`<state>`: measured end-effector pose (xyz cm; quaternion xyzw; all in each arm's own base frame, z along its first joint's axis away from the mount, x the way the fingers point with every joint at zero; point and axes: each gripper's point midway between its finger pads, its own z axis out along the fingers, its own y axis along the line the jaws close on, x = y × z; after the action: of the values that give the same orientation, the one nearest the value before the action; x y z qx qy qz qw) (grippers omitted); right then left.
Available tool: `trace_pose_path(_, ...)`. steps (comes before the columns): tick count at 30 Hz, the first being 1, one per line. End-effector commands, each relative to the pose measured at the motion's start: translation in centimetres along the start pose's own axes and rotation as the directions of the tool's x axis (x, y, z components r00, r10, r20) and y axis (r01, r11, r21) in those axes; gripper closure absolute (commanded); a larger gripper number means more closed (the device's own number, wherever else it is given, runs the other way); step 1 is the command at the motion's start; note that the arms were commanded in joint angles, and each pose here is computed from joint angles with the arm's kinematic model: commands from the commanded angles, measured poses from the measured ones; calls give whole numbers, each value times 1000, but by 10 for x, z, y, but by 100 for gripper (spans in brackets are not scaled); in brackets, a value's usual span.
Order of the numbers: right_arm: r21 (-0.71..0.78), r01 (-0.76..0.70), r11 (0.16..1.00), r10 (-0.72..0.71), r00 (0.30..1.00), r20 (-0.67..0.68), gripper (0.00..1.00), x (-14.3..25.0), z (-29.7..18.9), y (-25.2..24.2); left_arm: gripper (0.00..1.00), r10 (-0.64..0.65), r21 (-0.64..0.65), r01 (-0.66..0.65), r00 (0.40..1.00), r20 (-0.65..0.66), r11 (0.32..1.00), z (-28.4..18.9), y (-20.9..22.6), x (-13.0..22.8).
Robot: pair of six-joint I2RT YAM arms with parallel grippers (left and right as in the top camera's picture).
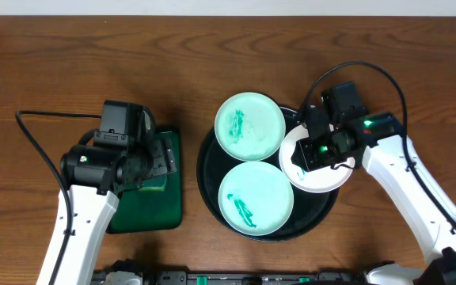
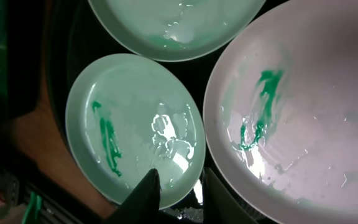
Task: Clean dirty plates on tray and stack at the side
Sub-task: 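Grasp the white plate rim with the right gripper and lift it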
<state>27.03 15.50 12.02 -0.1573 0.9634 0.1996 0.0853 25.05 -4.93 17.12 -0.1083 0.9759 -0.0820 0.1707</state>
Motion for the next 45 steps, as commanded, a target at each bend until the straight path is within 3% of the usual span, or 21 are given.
trace_pose_path(1, 0, 15, 1000, -15, 1000, -22, 74, 9, 11, -1, 18, 2, 6, -2, 1000, 17, 1000, -5, -3, -5)
trace_pose_path(2, -2, 7, 1000, -7, 1000, -27, 66, 11, 13, -1, 18, 2, 6, -2, 1000, 17, 1000, -5, -3, -5)
trace_pose_path(3, -14, 5, 1000, -6, 999, -31, 41, 13, 15, 0, 18, 2, 6, -2, 1000, 17, 1000, -5, -3, -5)
trace_pose_path(6, -39, 17, 999, -18, 999, -33, 20, 15, 18, 3, 18, 2, 6, -2, 1000, 17, 1000, -5, -3, -5)
trace_pose_path(7, -46, 16, 999, -18, 999, -31, 1, 14, 18, 4, 18, 3, 6, -3, 1000, 17, 1000, -5, -3, -5)
trace_pose_path(26, -80, 3, 997, -1, 1000, 26, 1, 0, 20, 10, 17, 2, 6, -2, 1000, 17, 1000, -5, -3, -5)
trace_pose_path(32, -13, 9, 1000, -8, 997, 73, 5, -16, 30, 3, 18, 3, 8, -3, 1000, 21, 1000, -5, -3, -6)
trace_pose_path(34, -18, 26, 999, -24, 993, 113, 12, -29, 34, 4, 18, 2, 8, -3, 1000, 22, 1000, -5, -3, -6)
trace_pose_path(38, -35, 25, 999, -18, 983, 181, 13, -54, 46, 3, 18, 2, 8, -3, 1000, 21, 1000, -5, -3, -5)
trace_pose_path(45, -39, -6, 999, 13, 983, 183, 19, -68, 81, -11, 17, 2, 8, -3, 1000, 21, 1000, -5, -3, -5)
